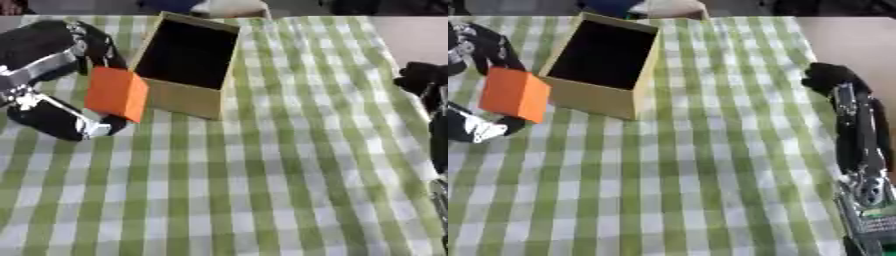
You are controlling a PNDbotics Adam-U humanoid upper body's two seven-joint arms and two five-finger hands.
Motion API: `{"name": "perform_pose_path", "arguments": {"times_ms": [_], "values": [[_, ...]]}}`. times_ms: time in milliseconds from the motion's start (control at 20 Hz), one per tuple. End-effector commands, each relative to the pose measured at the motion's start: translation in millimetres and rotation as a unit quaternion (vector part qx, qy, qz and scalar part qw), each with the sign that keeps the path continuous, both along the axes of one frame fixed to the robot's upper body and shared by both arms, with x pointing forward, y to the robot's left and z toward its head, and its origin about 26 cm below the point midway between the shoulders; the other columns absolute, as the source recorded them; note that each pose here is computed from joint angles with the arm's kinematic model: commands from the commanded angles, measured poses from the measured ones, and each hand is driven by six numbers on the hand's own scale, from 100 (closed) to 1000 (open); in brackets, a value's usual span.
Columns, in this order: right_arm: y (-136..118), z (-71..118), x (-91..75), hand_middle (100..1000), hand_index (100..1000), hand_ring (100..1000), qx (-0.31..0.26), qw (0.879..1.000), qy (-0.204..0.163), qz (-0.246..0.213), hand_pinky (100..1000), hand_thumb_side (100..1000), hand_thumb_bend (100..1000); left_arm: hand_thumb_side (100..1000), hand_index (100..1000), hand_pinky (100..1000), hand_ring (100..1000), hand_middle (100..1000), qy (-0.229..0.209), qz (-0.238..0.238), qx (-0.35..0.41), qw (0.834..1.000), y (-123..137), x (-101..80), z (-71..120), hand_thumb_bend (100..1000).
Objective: Pick up objects on the table and place them in the box.
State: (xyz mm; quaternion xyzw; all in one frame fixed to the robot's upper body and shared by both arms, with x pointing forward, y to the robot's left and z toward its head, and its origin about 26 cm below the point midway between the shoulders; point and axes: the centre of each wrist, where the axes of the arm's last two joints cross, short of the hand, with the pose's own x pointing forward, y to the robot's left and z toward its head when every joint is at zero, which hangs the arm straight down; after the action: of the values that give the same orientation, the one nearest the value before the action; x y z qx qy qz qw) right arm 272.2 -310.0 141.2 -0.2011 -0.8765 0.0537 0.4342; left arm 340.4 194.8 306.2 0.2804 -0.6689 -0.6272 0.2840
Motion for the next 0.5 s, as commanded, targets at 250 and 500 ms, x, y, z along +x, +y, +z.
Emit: {"name": "perform_pose_path", "arguments": {"times_ms": [250,500], "values": [[0,15.1,1.3,682,767,712,-0.020,0.999,-0.021,0.014,817,1000,100,194,580,560,599,581,-0.041,0.010,-0.023,0.999,-8,51.1,25.4,153],[2,20.1,4.0,682,768,713,-0.024,0.999,-0.029,0.024,816,1000,100,192,578,556,596,580,-0.071,0.030,-0.031,0.997,-16,80.6,38.3,146]]}}
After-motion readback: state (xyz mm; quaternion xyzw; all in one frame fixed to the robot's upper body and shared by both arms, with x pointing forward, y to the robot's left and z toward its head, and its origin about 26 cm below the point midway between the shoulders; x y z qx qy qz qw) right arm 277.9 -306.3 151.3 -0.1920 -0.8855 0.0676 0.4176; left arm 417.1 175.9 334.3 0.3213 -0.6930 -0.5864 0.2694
